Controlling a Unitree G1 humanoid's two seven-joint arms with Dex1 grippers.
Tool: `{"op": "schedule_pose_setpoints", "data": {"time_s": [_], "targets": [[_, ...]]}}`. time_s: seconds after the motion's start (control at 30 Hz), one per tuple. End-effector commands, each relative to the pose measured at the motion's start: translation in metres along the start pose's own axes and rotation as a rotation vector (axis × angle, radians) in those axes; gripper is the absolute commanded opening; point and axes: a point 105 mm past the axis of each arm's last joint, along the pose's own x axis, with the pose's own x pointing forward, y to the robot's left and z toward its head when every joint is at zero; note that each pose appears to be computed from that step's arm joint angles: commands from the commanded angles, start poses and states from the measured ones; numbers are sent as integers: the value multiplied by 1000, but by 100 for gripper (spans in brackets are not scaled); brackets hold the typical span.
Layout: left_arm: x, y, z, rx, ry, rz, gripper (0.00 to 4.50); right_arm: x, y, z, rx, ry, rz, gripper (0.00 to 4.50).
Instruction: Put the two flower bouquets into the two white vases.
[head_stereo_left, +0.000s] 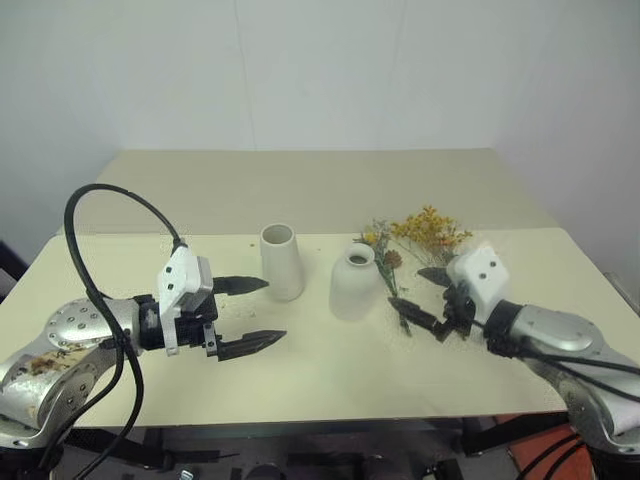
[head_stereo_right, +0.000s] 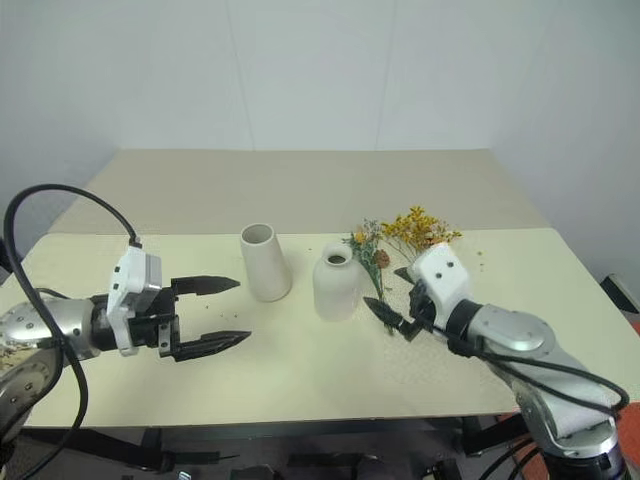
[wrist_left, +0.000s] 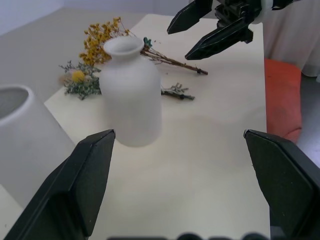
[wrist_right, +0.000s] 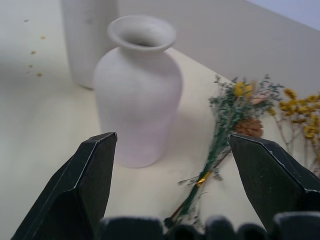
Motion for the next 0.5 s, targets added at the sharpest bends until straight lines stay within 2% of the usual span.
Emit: {"op": "schedule_pose_setpoints", "data": {"time_s": [0.03,0.27,0.5], "targets": [[15,3,20,33,-26,-58,450,-2,-21,8,37,22,-88,418],[53,24,58,68,-31,-88,450,5,-54,-8,139,197,-279,418],[90,33,82,103,19,-161,450,11,-90,-25,307,392,-513,418]]}}
